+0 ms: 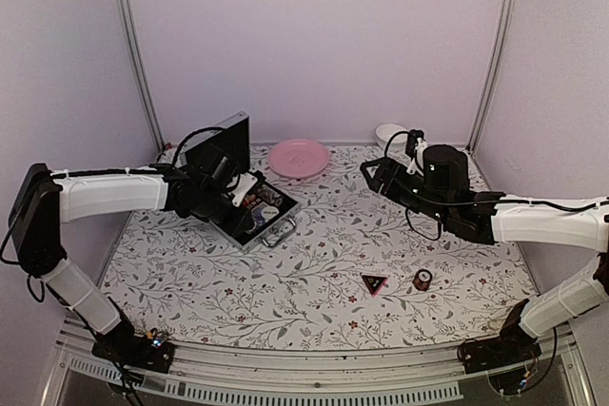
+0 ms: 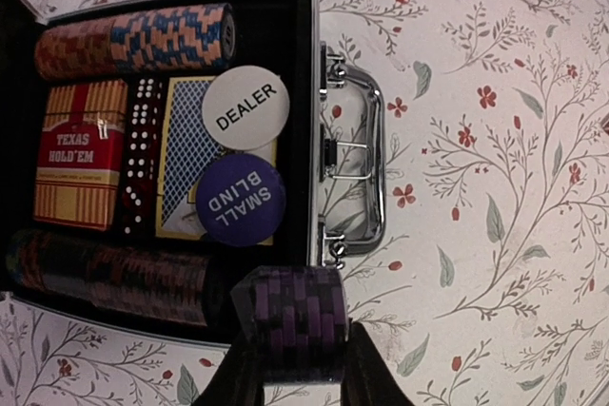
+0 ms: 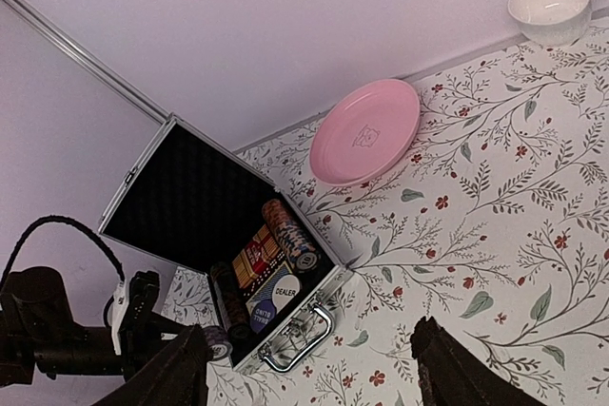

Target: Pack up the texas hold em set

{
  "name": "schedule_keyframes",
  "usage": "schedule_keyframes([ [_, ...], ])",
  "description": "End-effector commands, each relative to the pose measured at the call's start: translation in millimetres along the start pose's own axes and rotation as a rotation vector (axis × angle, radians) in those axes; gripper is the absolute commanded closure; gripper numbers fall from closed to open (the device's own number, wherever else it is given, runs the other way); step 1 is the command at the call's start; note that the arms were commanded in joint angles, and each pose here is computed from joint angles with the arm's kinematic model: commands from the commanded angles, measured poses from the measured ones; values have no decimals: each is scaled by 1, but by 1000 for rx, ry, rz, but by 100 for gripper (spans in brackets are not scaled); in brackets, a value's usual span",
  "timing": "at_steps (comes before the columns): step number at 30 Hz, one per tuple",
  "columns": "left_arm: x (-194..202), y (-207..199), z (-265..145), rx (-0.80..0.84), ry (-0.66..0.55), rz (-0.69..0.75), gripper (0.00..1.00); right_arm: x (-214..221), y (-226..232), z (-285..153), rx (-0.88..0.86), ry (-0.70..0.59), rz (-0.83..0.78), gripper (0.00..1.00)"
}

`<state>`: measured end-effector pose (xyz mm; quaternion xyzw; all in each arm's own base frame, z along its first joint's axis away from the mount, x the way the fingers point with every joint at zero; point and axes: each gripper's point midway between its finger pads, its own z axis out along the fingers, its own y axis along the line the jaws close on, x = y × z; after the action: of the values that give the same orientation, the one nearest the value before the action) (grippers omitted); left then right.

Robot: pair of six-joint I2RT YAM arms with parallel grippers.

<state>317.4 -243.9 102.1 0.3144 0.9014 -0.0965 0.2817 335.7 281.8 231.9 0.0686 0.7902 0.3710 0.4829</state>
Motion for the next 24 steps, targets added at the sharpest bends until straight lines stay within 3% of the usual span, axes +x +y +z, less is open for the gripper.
schedule_keyframes([
  [1, 15, 9, 7, -16, 56, 19, 91, -7, -1, -6, -1, -23, 9, 26],
  [24, 35, 31, 29, -138, 148, 24, 92, -7, -5, -5, 7, -20, 8, 26],
])
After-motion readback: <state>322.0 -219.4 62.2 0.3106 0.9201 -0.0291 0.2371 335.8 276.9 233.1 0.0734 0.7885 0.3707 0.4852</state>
